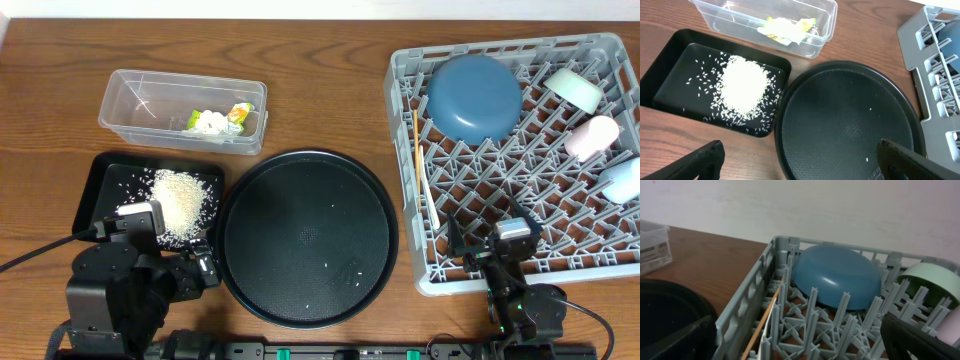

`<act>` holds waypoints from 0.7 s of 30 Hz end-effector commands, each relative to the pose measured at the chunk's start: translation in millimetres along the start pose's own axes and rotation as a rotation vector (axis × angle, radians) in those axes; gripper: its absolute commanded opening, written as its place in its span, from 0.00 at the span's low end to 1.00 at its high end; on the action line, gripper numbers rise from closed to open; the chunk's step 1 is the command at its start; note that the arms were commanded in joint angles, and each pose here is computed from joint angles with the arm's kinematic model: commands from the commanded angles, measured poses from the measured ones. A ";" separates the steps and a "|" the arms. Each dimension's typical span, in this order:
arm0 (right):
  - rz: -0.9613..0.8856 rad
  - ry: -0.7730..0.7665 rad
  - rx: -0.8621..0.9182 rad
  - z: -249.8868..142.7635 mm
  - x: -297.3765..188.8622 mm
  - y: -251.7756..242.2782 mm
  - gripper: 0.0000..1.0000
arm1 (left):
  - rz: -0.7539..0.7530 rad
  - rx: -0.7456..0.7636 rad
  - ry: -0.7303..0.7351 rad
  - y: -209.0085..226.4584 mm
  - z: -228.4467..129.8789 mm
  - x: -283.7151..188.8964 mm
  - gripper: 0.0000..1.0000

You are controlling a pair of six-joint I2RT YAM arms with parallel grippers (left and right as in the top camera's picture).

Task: Sort waste into correct bins and load items into the dishwasher rack

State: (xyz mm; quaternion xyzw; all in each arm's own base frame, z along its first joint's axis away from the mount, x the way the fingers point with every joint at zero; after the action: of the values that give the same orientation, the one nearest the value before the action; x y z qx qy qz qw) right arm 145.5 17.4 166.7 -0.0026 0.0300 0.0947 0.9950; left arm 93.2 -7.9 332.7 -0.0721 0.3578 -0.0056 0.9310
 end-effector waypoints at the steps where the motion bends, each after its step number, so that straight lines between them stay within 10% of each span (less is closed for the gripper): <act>1: -0.007 0.002 -0.002 -0.8 -0.4 -1.0 0.99 | 0.007 -0.005 -0.002 0.6 -0.3 -0.2 0.98; 21: -0.034 0.002 0.084 -1.0 -0.5 -3.3 0.99 | 0.007 -0.005 -0.001 0.6 -0.4 -0.2 0.98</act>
State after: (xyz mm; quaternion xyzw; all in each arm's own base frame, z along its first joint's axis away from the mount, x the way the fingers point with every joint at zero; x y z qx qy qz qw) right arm 145.7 16.3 166.2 0.0274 0.0344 0.0861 0.9953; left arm 93.2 -7.9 332.7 -0.0721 0.3578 -0.0056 0.9310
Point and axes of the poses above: each gripper's point midway between its finger pads, its own x axis out along the fingers, its own y axis along the line the jaws close on, z = x × y, the point moved 10 cm from there along -x, back along the fingers, and after that the axes turned 5 degrees about x, right-handed, at the moved point
